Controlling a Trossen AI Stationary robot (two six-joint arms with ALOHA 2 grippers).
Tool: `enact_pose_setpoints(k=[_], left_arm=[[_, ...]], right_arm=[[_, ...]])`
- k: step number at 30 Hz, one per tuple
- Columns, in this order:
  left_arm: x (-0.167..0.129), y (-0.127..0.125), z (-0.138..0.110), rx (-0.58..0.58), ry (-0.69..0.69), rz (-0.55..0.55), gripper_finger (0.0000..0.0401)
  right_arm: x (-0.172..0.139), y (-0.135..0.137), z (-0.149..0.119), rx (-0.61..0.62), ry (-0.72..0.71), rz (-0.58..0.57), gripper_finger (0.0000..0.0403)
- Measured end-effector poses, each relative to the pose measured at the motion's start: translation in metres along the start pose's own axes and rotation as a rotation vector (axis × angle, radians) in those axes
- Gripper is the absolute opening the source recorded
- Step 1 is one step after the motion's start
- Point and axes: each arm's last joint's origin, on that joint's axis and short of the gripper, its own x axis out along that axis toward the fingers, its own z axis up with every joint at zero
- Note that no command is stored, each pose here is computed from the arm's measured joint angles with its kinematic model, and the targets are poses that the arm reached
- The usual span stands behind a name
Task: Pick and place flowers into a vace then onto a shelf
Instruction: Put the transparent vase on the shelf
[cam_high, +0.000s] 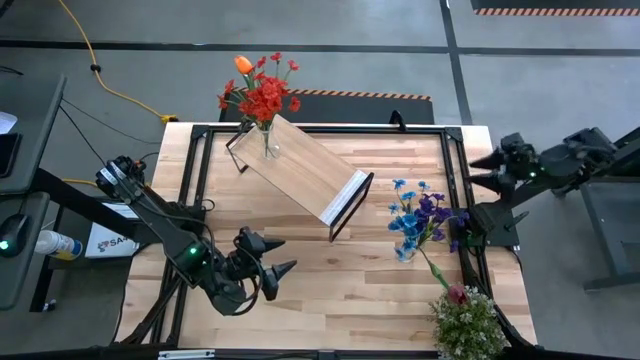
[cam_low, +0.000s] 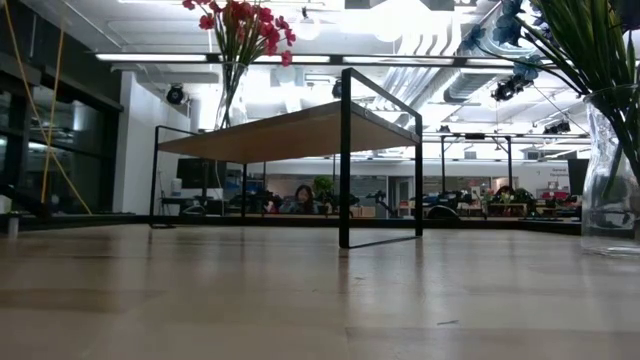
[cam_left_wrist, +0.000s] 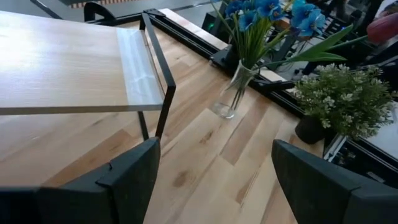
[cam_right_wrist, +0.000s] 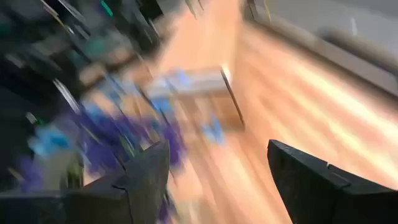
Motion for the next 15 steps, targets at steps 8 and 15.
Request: enact_pose_setpoints(k=[8,15], left_arm=[[0.0,-0.003,0.002,-0.043,-0.011,-0.016,0.0338],[-0.001,-0.012,0.01,-0.106,-0.088,-0.058,0.0337]], right_arm=[[-0.013,-0.028,-0.019,0.031,0.093,-0.035,0.0261],[-0.025,-0.047,-0.029,-0.11,0.072,0.051,0.0261]])
